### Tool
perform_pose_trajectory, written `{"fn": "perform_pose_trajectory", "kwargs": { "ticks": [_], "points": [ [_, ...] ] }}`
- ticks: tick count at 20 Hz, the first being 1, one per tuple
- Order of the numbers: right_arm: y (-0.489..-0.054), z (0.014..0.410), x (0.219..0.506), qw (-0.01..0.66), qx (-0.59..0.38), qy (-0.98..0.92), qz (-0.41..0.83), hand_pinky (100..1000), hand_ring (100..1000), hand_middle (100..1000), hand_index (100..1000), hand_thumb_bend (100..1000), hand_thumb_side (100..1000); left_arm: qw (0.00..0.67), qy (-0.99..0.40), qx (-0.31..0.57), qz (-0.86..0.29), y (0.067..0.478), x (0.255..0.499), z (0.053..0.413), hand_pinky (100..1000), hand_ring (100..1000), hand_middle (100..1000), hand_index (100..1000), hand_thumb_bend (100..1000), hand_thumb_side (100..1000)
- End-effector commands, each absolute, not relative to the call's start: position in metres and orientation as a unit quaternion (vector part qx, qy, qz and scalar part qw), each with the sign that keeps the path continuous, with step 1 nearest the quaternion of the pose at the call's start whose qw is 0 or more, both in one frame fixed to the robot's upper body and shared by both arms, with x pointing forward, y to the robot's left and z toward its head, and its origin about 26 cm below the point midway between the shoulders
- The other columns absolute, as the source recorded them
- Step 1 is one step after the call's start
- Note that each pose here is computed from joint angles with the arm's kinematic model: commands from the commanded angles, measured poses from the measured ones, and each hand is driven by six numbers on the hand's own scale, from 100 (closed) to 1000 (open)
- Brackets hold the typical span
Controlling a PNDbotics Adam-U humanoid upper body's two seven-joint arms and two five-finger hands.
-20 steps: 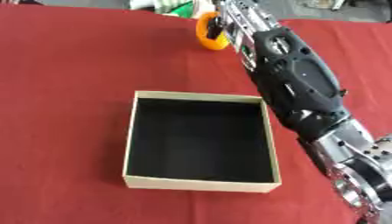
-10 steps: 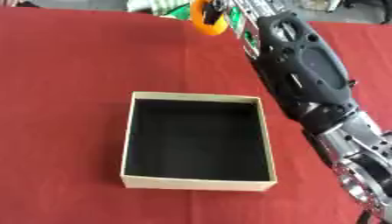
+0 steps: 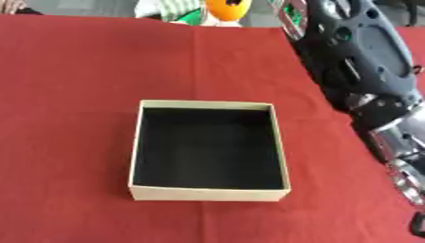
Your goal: Pick up objects on the table and place them in the box.
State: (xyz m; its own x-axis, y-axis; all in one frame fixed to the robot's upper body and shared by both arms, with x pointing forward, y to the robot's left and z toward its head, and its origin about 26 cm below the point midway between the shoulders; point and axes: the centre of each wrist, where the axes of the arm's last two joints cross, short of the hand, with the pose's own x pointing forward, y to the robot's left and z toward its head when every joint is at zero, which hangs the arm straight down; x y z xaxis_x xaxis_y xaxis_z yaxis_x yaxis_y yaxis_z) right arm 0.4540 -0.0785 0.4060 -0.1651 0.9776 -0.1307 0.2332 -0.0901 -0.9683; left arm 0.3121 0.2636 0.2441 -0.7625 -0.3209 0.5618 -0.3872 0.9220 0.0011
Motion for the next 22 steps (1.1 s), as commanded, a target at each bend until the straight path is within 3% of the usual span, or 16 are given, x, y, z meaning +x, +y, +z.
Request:
{"fn": "perform_pose_trajectory", "kwargs": {
  "ticks": [1, 22],
  "points": [
    [-0.084, 0.430, 0.433, 0.347, -0.538, -0.587, 0.496, 421, 441, 252, 366, 100, 151, 0.277, -0.939, 0.195, 0.057, 0.266, 0.308, 0.250, 452, 626, 657, 837, 136, 679],
    [-0.102, 0.410, 0.271, 0.222, -0.441, -0.658, 0.569, 472, 470, 289, 407, 100, 141, 0.284, -0.936, 0.198, 0.058, 0.267, 0.308, 0.245, 452, 627, 657, 836, 137, 681]
  ]
}}
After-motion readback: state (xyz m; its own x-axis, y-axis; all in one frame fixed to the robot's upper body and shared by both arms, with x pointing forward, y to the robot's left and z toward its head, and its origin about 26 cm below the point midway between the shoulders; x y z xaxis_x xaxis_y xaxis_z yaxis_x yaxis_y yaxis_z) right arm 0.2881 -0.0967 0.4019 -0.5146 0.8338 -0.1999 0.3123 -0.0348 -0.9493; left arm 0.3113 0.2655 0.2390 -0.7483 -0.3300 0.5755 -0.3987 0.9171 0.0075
